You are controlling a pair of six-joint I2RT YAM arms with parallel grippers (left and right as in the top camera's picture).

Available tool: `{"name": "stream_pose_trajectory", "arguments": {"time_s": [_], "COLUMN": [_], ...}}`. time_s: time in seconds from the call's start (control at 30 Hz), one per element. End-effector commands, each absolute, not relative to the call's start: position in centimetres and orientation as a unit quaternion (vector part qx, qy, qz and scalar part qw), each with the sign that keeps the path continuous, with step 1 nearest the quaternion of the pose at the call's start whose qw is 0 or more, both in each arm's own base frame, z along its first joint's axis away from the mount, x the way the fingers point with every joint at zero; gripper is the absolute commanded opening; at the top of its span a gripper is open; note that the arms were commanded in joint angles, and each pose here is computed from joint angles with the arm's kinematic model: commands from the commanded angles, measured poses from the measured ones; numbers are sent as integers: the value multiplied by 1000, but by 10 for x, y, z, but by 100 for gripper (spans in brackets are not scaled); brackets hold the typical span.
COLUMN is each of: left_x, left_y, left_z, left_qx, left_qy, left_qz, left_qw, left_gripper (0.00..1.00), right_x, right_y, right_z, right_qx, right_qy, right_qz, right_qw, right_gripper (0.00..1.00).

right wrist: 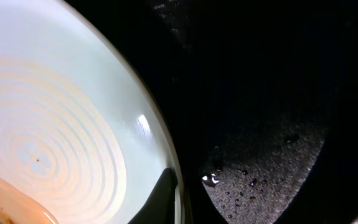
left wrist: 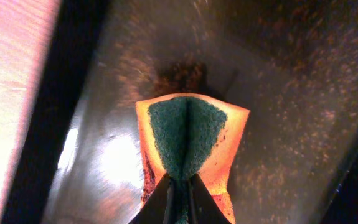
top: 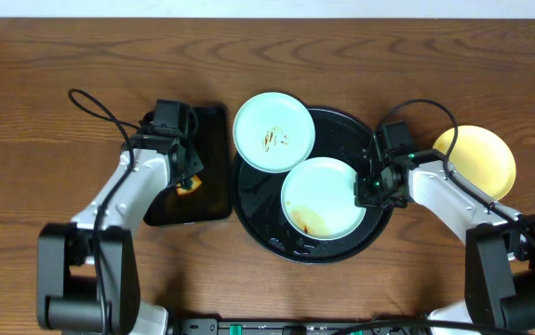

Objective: Clean dirty plates on tray and stack at the side
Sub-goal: 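Return the sponge to the black rectangular tray with left gripper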

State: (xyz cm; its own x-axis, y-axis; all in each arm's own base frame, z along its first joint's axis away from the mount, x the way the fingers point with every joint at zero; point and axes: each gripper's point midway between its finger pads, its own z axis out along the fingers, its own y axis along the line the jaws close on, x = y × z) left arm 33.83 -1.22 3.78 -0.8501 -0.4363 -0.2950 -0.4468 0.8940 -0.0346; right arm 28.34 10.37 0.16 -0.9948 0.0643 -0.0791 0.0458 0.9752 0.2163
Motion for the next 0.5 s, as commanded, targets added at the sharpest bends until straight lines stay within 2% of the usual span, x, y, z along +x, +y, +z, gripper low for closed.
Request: {"name": "stream_pose_trajectory", "arguments": {"time_s": [0.0,0.33,0.47], "left_x": [335,340,344], "left_y": [-32,-31,-52], "left_z": [15,19,47], "left_qx": [-205,-196,-147], "left_qy": [971,952,917], "left_qz": [-72,-222,-358], "left_qw": [97,77,92], "left_gripper": [8,8,7], "right_x": [269,276,287], "right_y": [104,105,107], "right_z": [-10,-6,6], "right_qx": [30,29,22], "right_qy": [994,994,992], "right_qz": [102,105,111], "right_qw": [19,31,53], "right_gripper": [1,1,1]}}
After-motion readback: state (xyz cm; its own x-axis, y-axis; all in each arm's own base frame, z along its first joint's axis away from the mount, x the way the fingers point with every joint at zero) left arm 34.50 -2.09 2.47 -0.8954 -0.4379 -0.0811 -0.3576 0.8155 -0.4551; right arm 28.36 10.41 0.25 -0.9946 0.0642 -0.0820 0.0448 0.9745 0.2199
